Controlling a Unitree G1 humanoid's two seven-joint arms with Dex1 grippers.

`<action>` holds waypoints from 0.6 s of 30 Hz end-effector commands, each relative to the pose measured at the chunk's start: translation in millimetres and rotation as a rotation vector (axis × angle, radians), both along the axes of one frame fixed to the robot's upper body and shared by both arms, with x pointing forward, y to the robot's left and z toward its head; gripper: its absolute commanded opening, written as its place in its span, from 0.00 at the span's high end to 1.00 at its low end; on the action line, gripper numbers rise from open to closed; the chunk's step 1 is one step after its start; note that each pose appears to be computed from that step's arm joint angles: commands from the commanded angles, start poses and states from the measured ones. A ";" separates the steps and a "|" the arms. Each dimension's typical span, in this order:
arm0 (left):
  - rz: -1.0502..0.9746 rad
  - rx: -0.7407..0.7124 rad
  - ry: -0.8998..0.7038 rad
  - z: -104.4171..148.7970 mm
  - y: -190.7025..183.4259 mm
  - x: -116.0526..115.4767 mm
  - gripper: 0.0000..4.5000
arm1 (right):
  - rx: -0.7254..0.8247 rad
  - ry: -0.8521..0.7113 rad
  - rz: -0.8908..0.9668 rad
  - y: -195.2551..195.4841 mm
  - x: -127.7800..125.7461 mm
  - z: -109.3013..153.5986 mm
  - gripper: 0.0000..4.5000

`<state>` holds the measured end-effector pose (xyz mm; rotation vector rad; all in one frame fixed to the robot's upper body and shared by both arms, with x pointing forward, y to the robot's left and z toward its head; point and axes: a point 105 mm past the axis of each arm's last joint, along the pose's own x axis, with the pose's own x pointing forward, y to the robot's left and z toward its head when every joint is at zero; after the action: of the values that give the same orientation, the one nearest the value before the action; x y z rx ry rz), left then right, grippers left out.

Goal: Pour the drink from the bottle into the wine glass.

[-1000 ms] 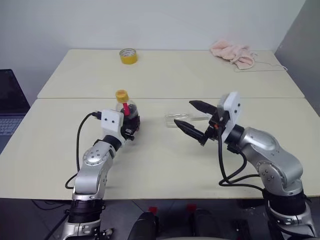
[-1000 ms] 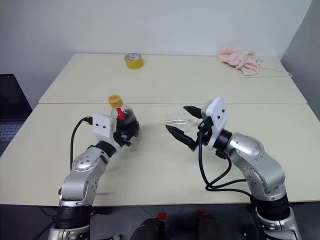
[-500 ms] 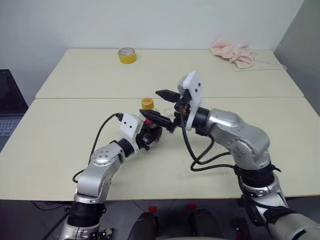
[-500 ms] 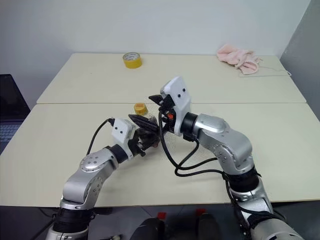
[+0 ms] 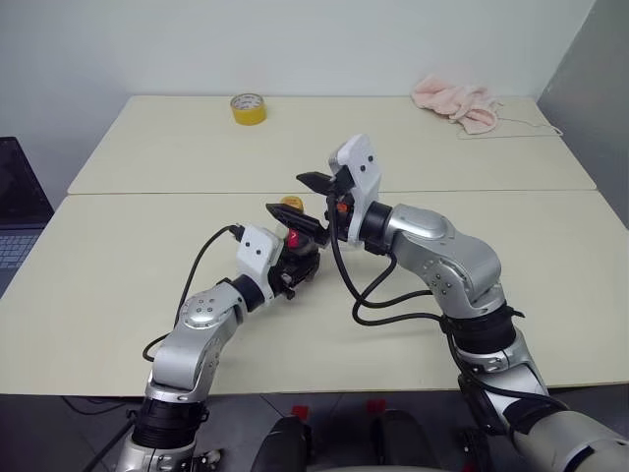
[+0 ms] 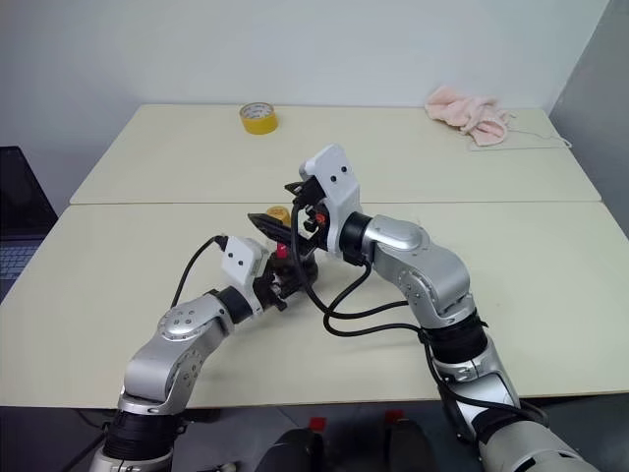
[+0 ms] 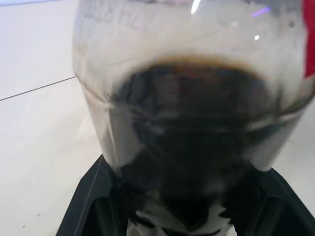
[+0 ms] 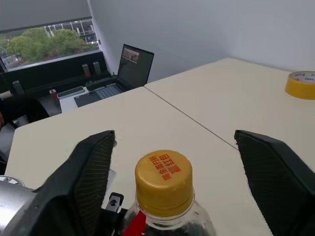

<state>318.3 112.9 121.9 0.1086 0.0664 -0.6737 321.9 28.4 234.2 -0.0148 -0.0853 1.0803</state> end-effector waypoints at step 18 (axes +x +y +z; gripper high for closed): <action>-0.001 0.046 -0.148 26.6 0.7 -1.7 0.66 | -0.040 -0.083 0.059 6.3 -11.5 7.5 0.74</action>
<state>319.2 115.9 121.9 0.1506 0.0608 -0.6592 316.8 32.9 231.5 -0.0739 -0.0960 1.1209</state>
